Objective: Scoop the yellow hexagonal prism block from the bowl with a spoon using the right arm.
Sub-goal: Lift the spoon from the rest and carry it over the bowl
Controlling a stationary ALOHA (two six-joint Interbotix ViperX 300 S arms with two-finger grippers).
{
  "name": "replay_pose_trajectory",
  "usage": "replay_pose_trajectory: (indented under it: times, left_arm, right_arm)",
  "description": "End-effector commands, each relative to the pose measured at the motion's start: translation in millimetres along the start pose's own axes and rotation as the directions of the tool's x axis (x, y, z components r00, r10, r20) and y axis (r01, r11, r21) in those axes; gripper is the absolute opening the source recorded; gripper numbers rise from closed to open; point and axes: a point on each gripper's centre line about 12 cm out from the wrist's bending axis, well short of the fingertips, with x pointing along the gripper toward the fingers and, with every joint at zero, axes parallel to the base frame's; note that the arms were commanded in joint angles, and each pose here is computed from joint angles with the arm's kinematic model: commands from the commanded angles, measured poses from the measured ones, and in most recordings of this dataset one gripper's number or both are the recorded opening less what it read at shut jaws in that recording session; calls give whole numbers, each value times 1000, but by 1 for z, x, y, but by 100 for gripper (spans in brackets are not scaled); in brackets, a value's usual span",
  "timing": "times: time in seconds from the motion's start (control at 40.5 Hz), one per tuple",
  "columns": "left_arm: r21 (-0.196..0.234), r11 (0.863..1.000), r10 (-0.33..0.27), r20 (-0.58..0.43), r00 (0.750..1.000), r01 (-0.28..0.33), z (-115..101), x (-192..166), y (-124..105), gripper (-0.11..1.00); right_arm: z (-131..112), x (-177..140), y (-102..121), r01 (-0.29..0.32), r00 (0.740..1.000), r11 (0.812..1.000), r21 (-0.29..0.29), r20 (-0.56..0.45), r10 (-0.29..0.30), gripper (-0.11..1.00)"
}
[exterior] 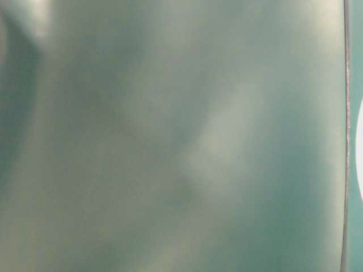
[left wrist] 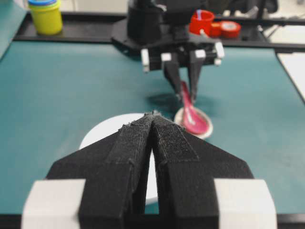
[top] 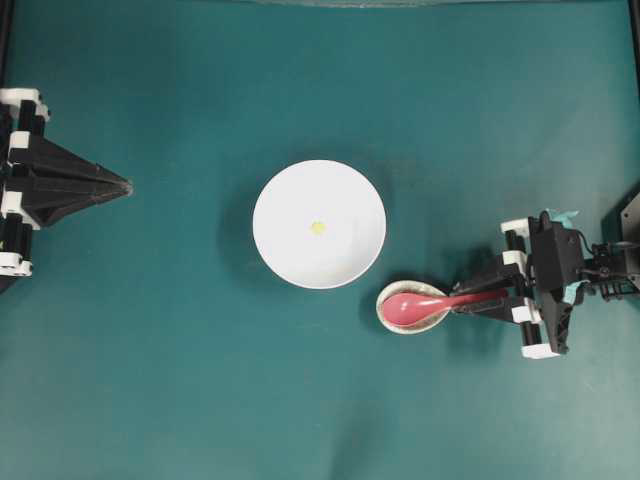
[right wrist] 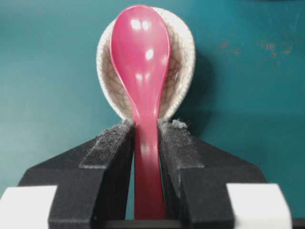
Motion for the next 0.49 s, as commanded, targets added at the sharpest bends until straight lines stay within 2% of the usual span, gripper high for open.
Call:
replay_pose_trajectory:
  times: [0.0,0.469]
  left_arm:
    - [1,1000,1,20,1000,-1,8,2,0,-1]
    - [3,1000,1,20,1000,-1,8,2,0,-1]
  right_arm:
    - [13,1,1,-2,999,1000,15,36,1,23]
    - [59,-6,2,-6,1000,996,88,19,5,23]
